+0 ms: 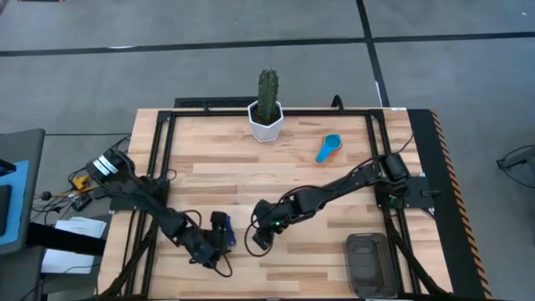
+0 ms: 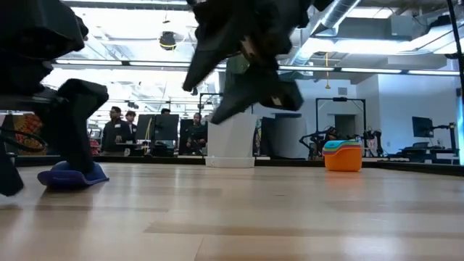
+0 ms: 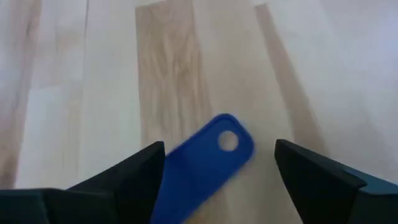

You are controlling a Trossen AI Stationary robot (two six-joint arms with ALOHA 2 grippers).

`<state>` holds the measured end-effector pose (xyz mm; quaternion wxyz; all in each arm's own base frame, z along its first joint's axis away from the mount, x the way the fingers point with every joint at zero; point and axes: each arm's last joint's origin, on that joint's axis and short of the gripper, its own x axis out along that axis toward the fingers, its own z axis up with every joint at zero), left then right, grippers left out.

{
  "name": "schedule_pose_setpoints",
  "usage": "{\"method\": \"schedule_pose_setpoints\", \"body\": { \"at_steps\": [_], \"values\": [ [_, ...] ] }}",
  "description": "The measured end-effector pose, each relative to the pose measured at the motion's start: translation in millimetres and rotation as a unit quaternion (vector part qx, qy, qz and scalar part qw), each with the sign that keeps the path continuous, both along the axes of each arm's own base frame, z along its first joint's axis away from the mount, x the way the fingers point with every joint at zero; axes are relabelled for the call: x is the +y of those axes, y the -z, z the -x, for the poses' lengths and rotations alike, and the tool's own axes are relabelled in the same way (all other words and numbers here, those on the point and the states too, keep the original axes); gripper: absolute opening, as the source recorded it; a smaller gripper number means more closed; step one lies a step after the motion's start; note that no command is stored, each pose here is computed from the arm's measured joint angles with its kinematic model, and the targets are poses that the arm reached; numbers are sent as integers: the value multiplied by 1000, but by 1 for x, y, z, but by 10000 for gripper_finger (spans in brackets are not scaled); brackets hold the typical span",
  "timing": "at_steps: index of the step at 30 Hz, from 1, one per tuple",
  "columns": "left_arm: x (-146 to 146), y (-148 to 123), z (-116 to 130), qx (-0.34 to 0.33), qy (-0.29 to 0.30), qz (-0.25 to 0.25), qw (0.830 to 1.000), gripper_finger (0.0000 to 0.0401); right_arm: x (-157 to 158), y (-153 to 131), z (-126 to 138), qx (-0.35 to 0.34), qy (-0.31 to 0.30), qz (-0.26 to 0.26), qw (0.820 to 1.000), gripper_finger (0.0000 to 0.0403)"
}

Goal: Nest measuring cups in basket
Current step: Stack the violet measuring cup on top of the light blue measuring cup

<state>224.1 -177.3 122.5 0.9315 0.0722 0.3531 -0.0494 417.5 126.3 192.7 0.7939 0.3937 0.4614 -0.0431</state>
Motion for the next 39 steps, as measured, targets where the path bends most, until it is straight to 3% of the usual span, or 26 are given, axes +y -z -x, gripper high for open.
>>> {"method": "schedule_pose_setpoints", "body": {
  "at_steps": [9,20,32,36,39],
  "values": [
    [-1,10,-3,9,11,-72,997,257,7,-3,3,1,-3,-7,1000,216],
    [3,16,3,54,23,-96,994,124,9,-2,5,7,-4,-5,1000,207],
    [5,16,4,56,24,-116,991,12,8,-2,4,7,-1,-5,1000,199],
    [4,10,3,66,41,-125,989,6,4,-5,4,7,11,-7,1000,193],
    [-1,-3,-2,94,86,-170,977,2,-1,-19,6,-17,31,6,999,189]
  ]
}}
